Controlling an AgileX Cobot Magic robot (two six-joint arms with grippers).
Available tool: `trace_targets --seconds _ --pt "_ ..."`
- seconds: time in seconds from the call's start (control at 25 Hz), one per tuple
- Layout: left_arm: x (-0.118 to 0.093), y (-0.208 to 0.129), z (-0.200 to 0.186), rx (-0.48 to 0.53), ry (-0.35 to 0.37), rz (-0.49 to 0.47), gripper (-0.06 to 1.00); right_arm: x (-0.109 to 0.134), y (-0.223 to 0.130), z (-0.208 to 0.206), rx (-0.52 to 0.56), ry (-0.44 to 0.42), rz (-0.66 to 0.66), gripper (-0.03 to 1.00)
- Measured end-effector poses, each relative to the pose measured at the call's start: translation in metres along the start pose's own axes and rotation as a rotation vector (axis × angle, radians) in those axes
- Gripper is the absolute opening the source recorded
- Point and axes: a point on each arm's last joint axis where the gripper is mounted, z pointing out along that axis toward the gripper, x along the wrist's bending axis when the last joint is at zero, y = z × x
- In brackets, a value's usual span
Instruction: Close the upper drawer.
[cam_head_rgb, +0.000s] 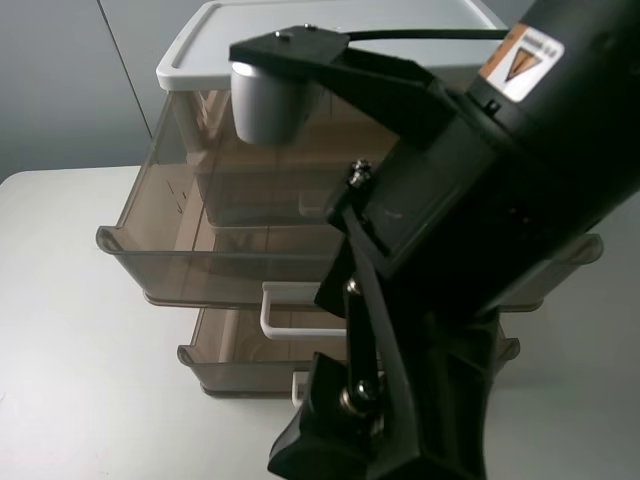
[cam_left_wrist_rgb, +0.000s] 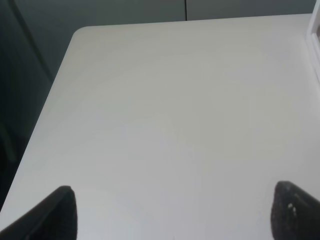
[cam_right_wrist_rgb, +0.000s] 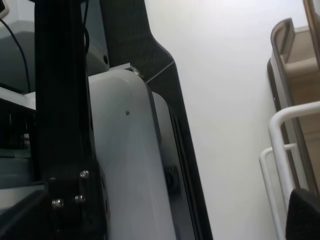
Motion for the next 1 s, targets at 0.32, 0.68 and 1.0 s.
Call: trace_targets --seconds 0.32,0.68,1.0 --pt "0.000 0.000 0.000 0.000 0.000 0.000 0.74 -0.015 -0.005 0.008 0.089 -0.135 0.029 0.70" --pt "0.000 0.000 0.000 0.000 0.000 0.000 0.74 -0.024 -0.001 0.005 0.041 -0.271 0.011 0.69" --pt "0.000 0.000 0.000 0.000 0.000 0.000 0.74 -0.037 0.004 -0.013 0.023 -0.440 -0.059 0.70"
